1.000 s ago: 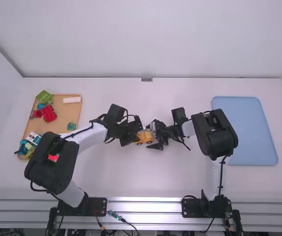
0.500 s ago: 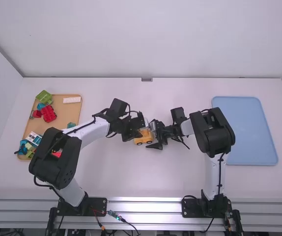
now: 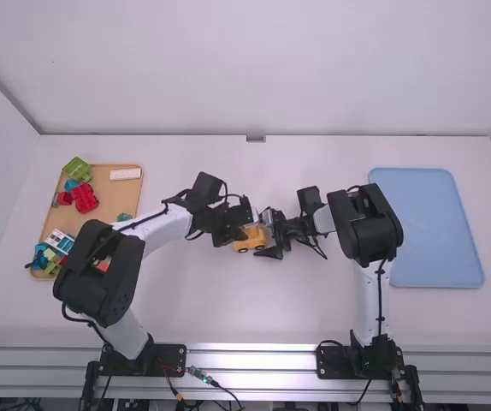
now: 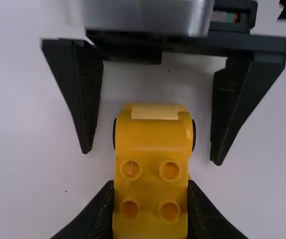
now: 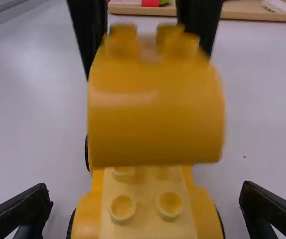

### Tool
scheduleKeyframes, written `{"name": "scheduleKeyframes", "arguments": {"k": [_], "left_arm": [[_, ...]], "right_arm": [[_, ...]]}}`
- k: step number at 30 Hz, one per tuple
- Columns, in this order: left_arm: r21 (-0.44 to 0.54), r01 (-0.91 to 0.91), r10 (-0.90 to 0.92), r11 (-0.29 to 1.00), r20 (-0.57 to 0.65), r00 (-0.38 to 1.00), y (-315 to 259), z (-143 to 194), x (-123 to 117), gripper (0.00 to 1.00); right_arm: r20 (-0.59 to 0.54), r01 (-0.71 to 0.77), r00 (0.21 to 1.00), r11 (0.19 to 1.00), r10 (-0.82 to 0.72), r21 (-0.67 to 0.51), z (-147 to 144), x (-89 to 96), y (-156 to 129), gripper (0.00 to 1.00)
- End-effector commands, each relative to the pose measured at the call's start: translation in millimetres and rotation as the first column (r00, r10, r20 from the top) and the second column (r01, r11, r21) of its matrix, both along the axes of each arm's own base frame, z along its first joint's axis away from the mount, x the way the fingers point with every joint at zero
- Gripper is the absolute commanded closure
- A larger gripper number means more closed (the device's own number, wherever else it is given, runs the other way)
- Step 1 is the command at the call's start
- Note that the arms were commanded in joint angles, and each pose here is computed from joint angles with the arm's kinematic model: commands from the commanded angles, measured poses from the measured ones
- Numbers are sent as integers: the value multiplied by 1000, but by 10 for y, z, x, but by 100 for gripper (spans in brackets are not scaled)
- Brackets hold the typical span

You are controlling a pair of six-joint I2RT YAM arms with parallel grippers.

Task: Assemble lego blocks to make yellow taxi

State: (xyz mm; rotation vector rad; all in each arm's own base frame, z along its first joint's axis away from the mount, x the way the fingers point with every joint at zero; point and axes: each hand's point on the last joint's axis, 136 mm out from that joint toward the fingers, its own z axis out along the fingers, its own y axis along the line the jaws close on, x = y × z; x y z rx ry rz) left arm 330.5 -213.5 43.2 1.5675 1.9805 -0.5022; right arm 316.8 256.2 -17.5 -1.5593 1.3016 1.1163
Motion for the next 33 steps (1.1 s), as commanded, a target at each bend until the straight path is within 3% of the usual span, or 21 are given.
{"name": "scheduleKeyframes", "arguments": {"k": [1,10,23,33], "left_arm": [[7,12,-12,1000,-35,999,10,-137,-68,99],[6,7,-7,1000,-26,1000,-1,-173,-24,99],[3,9,-9,1000,-36,999,-55,-172,-57,99],[6,10,-10,1000,-45,999,-70,-258,-50,99]], "right_arm": [[-16,-7,1000,1000,7,21,20,11,18,7],[-29,-8,1000,1000,8,13,4,-12,10,31],[-41,6,999,1000,-6,-13,-38,0,-1,44],[-43,3,999,1000,-4,-13,-38,-9,3,46]]}}
